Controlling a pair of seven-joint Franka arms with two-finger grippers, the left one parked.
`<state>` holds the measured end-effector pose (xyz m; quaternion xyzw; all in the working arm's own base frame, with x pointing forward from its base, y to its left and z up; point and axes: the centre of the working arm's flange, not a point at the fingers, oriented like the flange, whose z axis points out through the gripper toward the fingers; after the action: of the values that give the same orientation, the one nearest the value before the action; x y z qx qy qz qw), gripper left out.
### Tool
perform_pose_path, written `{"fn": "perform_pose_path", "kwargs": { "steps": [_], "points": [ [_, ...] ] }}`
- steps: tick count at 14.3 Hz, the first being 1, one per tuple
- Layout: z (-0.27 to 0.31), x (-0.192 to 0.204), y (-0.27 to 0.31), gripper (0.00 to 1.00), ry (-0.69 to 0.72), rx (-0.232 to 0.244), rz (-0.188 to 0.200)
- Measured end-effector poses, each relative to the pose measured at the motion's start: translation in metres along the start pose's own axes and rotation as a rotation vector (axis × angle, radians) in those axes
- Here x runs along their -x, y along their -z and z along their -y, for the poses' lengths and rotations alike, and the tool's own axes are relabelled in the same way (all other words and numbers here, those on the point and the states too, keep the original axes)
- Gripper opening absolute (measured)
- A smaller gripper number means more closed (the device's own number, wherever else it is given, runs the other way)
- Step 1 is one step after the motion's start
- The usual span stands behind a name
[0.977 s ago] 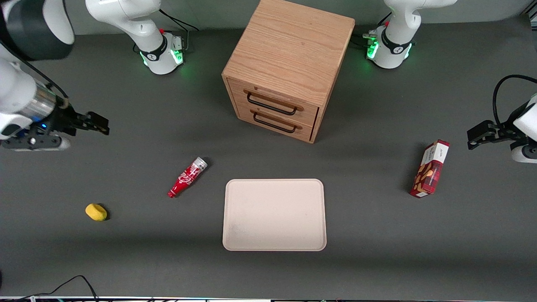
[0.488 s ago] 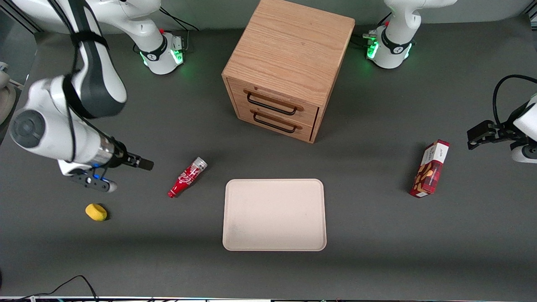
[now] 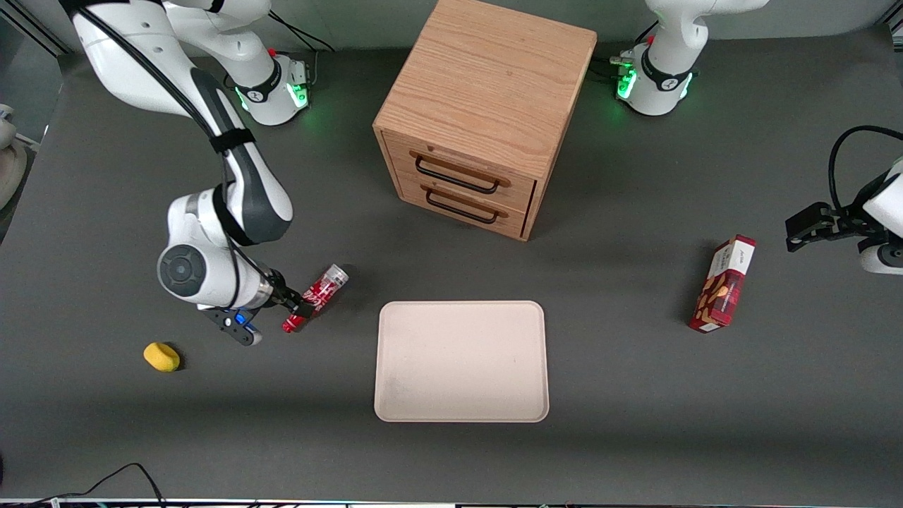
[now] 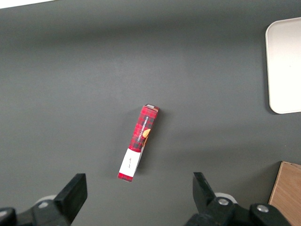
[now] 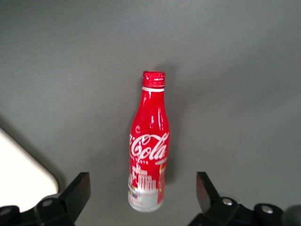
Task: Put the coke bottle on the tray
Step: 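Lower the right gripper around the bottle's body and close it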
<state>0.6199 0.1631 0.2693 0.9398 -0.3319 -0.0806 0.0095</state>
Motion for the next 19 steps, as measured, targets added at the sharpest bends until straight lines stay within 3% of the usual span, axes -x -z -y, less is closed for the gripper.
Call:
{"fn": "perform_pose_path", "kwargs": {
  "steps": [5, 14, 17, 19],
  "points": [
    [-0.004, 0.004, -0.051, 1.0, -0.059, 0.002, -0.01],
    [-0.013, 0.005, -0.09, 0.99, -0.083, -0.03, -0.043],
    [-0.01, 0.009, -0.097, 0.81, -0.081, -0.034, -0.043],
    [-0.008, 0.011, -0.098, 0.77, -0.08, -0.036, -0.042]
  ]
}}
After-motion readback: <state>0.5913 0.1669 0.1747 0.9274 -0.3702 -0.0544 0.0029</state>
